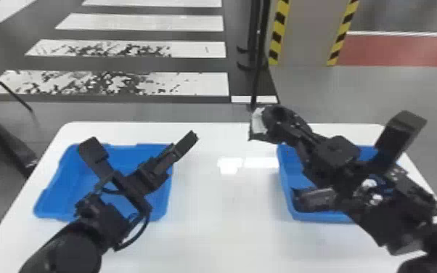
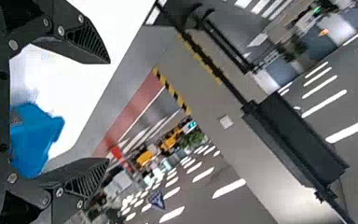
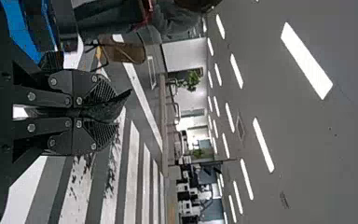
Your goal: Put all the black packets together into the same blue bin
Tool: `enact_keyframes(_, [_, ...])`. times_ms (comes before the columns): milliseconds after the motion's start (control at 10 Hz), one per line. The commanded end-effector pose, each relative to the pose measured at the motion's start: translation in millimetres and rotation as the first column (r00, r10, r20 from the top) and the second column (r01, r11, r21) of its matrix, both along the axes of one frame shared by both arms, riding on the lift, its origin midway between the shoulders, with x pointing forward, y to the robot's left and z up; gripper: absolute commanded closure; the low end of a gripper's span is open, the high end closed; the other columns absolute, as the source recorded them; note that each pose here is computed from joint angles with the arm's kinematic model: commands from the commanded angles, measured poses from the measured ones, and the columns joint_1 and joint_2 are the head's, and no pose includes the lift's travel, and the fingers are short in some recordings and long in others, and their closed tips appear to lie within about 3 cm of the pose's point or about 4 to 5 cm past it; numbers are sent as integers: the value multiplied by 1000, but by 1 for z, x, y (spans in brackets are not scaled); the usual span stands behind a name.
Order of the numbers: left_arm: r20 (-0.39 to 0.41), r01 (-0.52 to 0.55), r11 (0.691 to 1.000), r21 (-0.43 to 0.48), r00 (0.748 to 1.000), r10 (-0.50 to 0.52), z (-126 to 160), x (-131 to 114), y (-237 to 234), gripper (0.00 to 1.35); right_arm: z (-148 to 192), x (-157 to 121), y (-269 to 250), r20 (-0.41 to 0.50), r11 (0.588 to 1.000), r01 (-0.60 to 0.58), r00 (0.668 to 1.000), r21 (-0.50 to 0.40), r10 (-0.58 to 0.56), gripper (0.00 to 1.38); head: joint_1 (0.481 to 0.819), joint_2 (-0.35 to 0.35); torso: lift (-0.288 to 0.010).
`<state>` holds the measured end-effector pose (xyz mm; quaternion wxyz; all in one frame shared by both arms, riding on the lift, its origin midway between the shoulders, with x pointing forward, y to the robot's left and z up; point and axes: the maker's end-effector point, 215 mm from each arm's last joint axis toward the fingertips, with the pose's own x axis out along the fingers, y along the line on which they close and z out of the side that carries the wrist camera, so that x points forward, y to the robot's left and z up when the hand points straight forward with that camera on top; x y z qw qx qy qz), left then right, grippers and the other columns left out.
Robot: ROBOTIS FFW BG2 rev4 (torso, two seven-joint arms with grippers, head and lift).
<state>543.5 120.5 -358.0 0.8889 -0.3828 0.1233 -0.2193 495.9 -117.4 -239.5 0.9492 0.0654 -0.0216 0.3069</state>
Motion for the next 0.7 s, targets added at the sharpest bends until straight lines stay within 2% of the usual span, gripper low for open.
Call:
enact_keyframes(0, [32, -69, 997, 38, 997, 68, -7, -4, 21, 82, -1, 9, -49, 16, 993, 99, 995, -64, -98, 1161, 695, 6, -110])
enact_keyframes(100, [72, -107, 993, 50, 992, 103, -5, -8, 30, 88, -8, 14, -89, 25, 974, 180, 984, -137, -178, 1161, 695, -10, -110])
enact_keyframes(200, [118, -142, 988, 57, 984, 134, 1, -14, 36, 91, -24, 18, -136, 10, 938, 266, 963, -223, -271, 1161, 695, -36, -110])
enact_keyframes(300, [144, -159, 983, 96, 979, 144, 3, -24, 40, 93, -43, 19, -178, -17, 905, 328, 938, -272, -345, 1161, 695, -53, -110])
enact_keyframes(400, [157, -169, 976, 139, 977, 147, 1, -34, 42, 96, -73, 19, -216, -71, 874, 366, 910, -320, -408, 1148, 695, -101, -110])
enact_keyframes(500, [164, -177, 970, 169, 975, 150, -2, -36, 44, 96, -103, 18, -230, -131, 866, 359, 896, -348, -424, 1075, 695, -147, -110])
enact_keyframes(600, [172, -182, 964, 194, 974, 149, -4, -38, 45, 96, -122, 18, -237, -164, 865, 344, 891, -367, -424, 886, 695, -179, -110])
